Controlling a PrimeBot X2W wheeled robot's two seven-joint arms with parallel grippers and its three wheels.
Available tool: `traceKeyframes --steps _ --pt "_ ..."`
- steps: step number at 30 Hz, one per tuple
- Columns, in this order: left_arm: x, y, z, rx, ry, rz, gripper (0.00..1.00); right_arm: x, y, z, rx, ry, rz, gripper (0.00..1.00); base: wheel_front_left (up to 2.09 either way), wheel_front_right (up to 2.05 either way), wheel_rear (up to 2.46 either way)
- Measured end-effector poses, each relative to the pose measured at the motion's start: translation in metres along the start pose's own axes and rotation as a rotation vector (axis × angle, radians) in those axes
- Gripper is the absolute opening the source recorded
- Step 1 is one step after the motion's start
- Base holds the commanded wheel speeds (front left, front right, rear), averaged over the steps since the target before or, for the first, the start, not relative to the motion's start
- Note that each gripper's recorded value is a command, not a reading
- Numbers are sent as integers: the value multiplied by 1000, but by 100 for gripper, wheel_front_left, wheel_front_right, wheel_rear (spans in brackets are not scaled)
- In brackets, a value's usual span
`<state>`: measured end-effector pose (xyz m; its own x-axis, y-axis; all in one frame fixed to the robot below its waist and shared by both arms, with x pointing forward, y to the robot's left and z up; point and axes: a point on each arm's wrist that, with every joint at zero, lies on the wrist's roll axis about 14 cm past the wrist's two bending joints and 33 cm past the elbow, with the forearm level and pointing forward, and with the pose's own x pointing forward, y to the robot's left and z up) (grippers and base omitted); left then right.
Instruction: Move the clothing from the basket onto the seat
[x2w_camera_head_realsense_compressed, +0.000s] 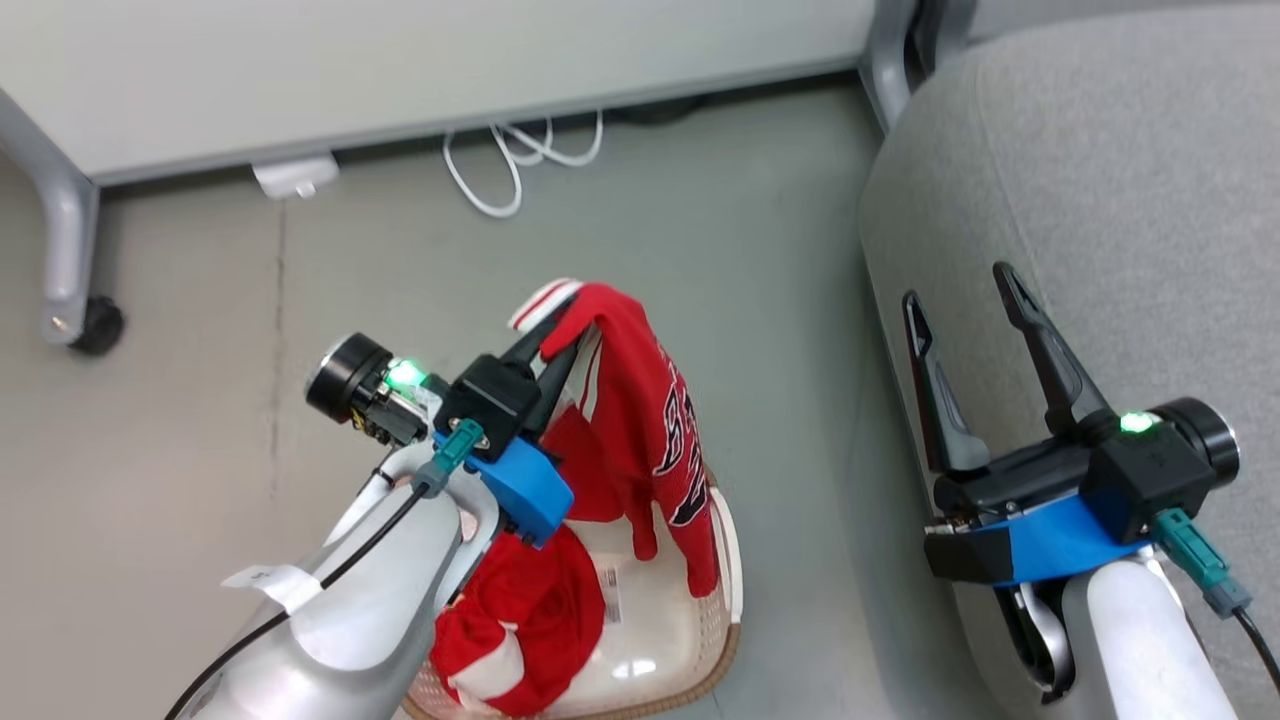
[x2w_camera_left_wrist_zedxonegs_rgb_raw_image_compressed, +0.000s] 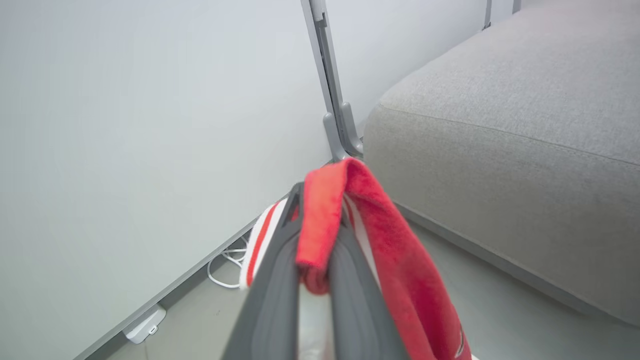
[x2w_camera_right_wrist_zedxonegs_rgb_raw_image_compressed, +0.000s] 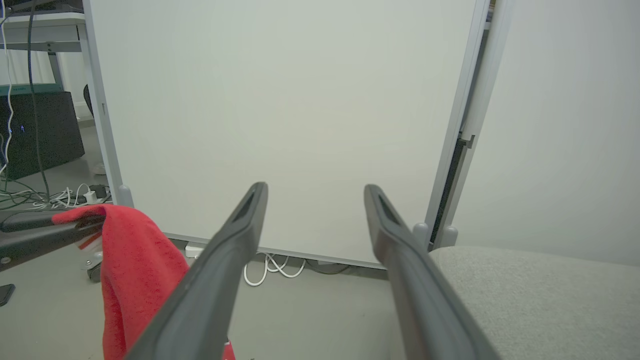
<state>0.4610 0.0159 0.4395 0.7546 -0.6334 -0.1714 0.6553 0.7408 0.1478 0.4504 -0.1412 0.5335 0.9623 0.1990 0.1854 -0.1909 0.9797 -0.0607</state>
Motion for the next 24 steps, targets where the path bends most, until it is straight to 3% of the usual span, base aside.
traceKeyframes --steps 12,24 --pt "-23 12 108 66 -257 72 0 -25 12 34 19 -62 12 100 0 0 0" --pt "-40 12 200 116 -475 94 0 -39 24 45 48 -83 31 100 0 0 0"
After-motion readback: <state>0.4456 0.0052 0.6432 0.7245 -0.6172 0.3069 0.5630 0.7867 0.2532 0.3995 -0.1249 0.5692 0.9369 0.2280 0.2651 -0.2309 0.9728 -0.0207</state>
